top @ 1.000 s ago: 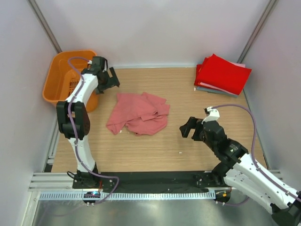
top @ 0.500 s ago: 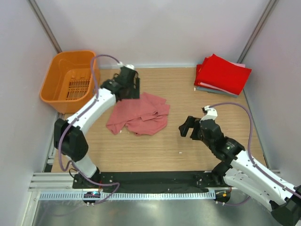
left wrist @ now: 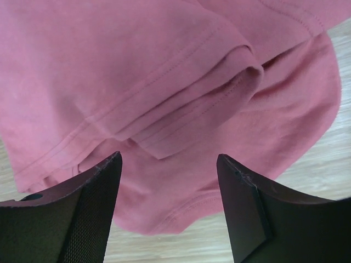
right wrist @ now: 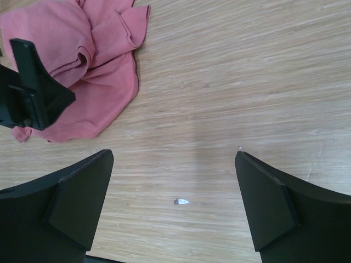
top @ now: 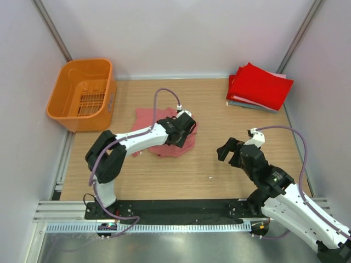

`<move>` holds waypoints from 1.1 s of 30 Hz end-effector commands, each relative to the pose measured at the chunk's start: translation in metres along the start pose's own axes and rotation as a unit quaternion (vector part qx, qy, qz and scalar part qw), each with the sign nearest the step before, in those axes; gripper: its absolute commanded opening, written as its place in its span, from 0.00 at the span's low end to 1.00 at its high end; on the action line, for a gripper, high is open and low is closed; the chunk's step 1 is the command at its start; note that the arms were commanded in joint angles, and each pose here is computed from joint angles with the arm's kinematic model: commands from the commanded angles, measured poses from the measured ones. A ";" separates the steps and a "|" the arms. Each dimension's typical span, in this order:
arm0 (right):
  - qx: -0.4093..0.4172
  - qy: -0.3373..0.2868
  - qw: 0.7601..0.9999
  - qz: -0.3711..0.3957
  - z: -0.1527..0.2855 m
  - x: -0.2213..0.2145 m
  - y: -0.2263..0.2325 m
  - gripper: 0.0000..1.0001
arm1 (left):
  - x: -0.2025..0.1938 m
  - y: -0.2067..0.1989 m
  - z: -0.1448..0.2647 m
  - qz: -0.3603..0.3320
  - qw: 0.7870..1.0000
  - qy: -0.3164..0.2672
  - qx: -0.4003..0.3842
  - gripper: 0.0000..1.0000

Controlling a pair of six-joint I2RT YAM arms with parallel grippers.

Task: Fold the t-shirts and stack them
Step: Flatten the tshirt out

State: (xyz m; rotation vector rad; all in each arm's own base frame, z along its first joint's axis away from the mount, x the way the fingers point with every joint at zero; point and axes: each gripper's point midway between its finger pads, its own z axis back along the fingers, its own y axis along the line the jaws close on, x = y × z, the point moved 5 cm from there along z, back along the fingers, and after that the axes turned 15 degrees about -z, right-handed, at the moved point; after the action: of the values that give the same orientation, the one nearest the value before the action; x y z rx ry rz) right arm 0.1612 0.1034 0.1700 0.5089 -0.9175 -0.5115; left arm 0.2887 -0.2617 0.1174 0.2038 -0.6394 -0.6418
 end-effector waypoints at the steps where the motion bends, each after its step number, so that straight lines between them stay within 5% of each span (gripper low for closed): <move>1: -0.007 -0.011 1.000 -0.012 0.001 0.003 0.000 1.00 | 0.024 0.000 -0.003 -0.001 0.999 -0.039 0.038 0.72; 9: -0.007 -0.006 1.000 -0.010 0.001 0.001 -0.001 1.00 | 0.021 -0.003 -0.024 -0.022 0.997 -0.024 0.075 0.71; 15: -0.010 -0.004 1.000 -0.006 -0.001 0.000 -0.002 1.00 | 0.027 0.004 -0.024 -0.025 0.993 -0.029 0.109 0.49; 19: -0.009 -0.005 1.000 -0.007 -0.001 0.000 -0.002 1.00 | 0.033 0.007 -0.016 -0.027 0.992 -0.040 0.120 0.22; 29: -0.013 0.000 1.000 -0.003 -0.004 -0.002 -0.002 1.00 | 0.037 0.002 0.004 -0.039 0.991 -0.047 0.122 0.19; 33: -0.014 -0.001 1.000 -0.004 -0.004 -0.002 -0.002 1.00 | 0.040 0.003 0.009 -0.035 0.991 -0.051 0.119 0.00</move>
State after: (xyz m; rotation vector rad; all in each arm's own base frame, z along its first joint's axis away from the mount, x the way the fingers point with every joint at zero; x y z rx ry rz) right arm 0.1598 0.1026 0.1620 0.4760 -0.8854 -0.5198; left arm 0.3041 -0.2801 0.1114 0.4384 -0.7272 -0.7030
